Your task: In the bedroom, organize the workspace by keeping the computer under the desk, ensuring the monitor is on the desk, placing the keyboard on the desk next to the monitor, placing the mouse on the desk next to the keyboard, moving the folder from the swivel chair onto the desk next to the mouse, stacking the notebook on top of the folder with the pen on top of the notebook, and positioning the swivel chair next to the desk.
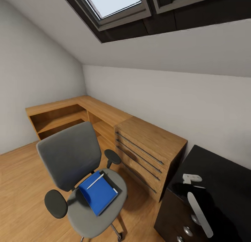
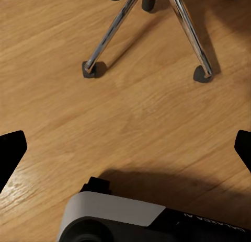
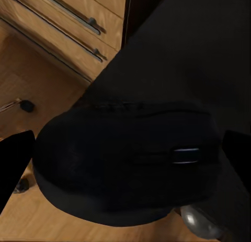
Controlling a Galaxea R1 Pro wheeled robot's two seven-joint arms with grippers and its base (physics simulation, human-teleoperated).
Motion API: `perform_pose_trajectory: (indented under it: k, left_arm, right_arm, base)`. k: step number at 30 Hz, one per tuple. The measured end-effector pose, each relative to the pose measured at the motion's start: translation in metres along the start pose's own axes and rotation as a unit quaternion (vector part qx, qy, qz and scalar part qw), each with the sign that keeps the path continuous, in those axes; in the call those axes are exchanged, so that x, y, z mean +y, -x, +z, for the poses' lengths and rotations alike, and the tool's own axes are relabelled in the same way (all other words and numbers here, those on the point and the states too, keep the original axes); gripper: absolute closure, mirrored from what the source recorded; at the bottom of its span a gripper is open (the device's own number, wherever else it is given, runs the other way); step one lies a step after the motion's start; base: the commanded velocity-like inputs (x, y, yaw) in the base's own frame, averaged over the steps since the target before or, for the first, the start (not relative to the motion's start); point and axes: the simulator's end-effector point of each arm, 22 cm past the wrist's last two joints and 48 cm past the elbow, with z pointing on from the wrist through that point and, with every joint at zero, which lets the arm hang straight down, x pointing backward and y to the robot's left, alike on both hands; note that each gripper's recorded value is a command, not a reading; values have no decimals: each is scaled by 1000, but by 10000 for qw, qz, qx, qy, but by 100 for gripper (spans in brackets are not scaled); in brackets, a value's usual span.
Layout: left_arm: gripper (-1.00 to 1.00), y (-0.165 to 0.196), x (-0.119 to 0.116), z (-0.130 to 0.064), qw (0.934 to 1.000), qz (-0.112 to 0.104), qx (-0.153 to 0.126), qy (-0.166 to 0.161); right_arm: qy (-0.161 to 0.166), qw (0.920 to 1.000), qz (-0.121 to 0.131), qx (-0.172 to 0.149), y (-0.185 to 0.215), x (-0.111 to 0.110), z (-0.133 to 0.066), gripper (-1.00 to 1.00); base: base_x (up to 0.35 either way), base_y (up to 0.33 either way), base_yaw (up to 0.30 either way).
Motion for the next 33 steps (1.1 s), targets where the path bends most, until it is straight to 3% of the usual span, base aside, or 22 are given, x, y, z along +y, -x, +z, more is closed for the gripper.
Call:
perform_pose_trajectory:
  k: [6, 13, 20, 26, 33]
  left_arm:
    - [-100, -1, -3, 0, 10000, 2, 4, -23]
    - [-100, -1, -4, 0, 10000, -1, 5, -29]
    - [-100, -1, -3, 0, 10000, 9, 4, -29]
    - [-100, -1, -3, 0, 10000, 9, 4, -28]
    - [-100, 0, -2, 0, 10000, 6, 2, -19]
  right_arm:
    - [295, 9985, -458, 13, 2, 0, -2, 100]
    - [827, 9939, -710, 163, -2, 6, -7, 100]
    - [1744, 9792, -949, 411, -19, 27, -13, 100]
    - [1953, 9711, -1231, 611, -35, 30, -11, 100]
    - [1801, 9691, -1505, 761, -47, 15, -4, 100]
  base:
    - [0, 0, 0]
    - [0, 0, 0]
    - [0, 0, 0]
    - [0, 0, 0]
    - [0, 0, 0]
